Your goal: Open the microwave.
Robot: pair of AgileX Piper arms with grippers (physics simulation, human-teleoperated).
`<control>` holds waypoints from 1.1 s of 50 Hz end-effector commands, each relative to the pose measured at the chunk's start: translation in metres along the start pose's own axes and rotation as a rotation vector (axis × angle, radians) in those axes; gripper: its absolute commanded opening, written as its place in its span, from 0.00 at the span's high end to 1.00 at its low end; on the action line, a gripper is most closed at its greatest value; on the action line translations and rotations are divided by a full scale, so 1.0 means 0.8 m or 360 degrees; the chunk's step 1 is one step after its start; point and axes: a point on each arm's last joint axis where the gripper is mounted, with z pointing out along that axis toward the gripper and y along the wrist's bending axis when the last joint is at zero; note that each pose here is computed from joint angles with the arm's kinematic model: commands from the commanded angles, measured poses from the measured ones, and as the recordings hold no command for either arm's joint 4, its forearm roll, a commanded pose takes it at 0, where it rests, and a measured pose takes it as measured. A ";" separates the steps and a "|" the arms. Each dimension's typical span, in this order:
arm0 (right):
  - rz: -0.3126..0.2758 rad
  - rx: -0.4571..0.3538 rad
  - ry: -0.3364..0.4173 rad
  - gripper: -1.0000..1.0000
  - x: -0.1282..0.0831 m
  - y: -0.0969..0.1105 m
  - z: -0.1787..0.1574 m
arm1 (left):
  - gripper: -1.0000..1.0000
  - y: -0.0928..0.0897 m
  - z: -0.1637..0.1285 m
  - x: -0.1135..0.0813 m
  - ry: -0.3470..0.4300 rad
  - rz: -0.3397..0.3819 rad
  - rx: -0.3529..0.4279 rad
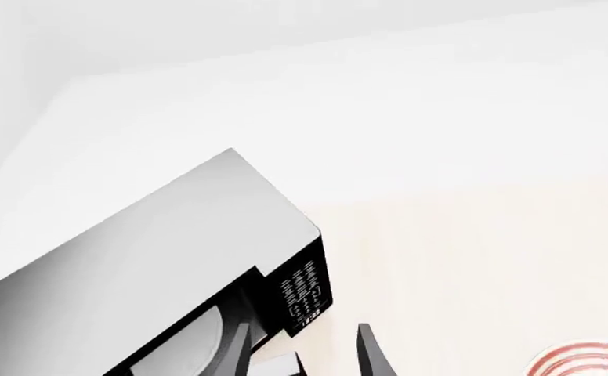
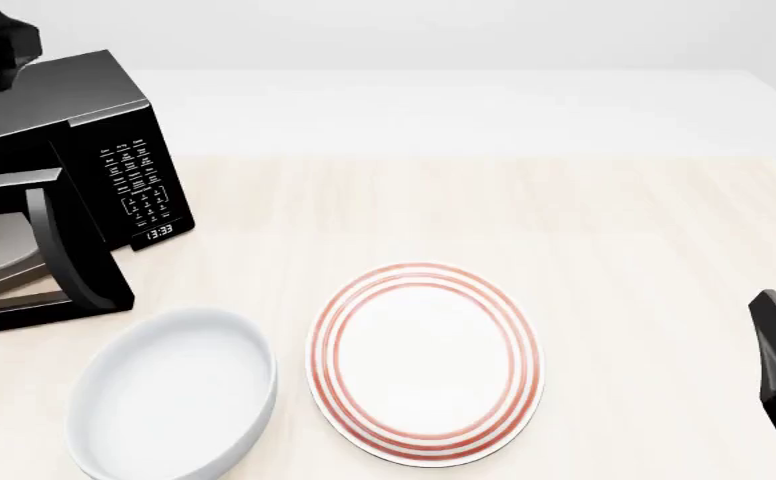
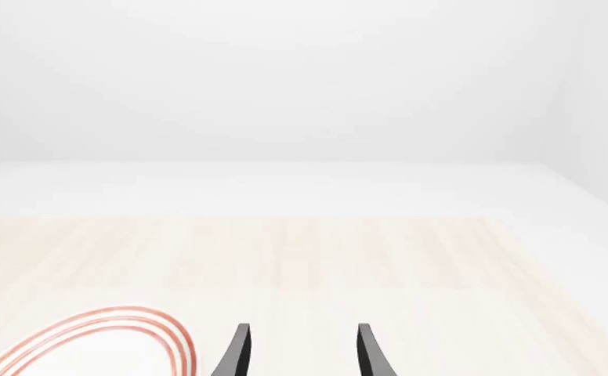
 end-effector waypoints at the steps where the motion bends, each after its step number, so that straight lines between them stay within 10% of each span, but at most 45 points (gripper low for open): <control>1: -0.0001 0.0000 0.0000 0.00 0.000 0.000 0.000 | 0.00 0.002 0.015 0.004 0.0098 0.0052 0.0003; 55: 0.0000 0.0000 0.0000 0.00 0.000 0.000 0.000 | 0.00 0.014 0.112 0.041 0.0342 -0.0057 -0.0031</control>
